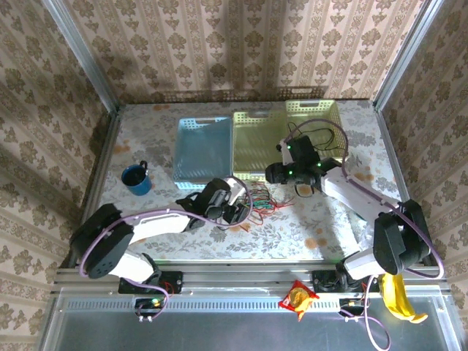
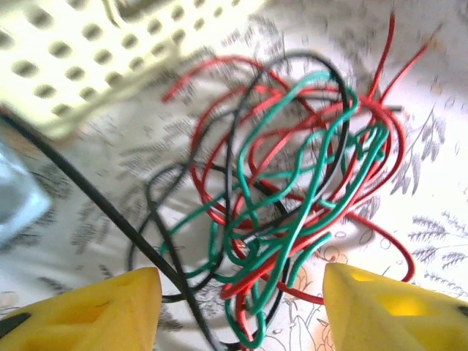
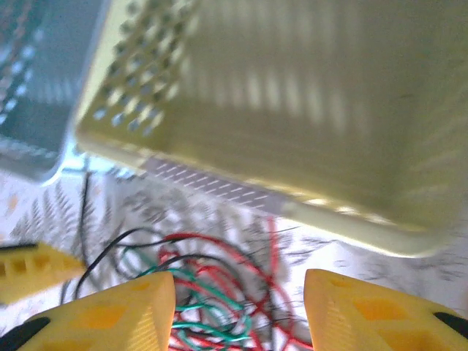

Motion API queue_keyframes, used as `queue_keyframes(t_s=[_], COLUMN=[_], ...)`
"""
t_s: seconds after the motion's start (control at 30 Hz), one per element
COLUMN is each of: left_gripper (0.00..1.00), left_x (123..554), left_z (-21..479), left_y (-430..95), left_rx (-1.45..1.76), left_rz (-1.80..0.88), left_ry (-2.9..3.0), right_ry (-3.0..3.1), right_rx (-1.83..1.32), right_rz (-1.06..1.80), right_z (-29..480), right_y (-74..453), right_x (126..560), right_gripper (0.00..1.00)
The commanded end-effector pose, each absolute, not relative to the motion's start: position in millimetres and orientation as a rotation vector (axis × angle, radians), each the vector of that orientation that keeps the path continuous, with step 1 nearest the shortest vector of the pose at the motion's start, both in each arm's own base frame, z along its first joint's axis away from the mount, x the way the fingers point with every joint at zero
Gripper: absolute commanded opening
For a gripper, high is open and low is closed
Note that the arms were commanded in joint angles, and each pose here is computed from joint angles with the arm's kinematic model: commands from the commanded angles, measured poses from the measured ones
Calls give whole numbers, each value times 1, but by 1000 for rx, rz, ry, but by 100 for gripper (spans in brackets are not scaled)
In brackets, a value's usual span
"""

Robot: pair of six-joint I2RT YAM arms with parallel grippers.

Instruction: Untangle the cables

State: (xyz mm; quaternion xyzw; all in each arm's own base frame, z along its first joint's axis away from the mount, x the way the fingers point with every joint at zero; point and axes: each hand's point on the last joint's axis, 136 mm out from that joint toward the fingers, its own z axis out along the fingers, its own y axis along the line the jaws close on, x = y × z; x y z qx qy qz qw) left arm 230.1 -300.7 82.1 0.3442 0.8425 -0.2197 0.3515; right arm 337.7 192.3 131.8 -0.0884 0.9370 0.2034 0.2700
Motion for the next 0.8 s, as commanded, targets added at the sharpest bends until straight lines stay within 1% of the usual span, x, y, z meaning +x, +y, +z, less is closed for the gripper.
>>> queue_keyframes(t_s=[0.0,0.13,0.27,0.43,0.7,0.77], left_gripper=[66,70,71,71,69,69], left_x=[243,255,259,257,257,257], left_z=[99,111,104,89,77,76], left_y=[-280,-262,-256,-261,-273,-276], left_rx=[725,603,597,625,665,686], left_rz=[-545,-522,-496,-501,-533,-537], left_ry=[2168,2151,2178,2222,2240,2240], right_ry=[2578,2644,2681,2716,2765,2770], right_rx=[-395,-406,-421,-419,-431,-430], right_rz=[591,557,574,556,541,546], right_z=[117,100,86,72,55,53], right_y=[211,210,215,217,214,214], right_x=[327,324,324,327,320,318], right_gripper=[50,46,41,36,32,28])
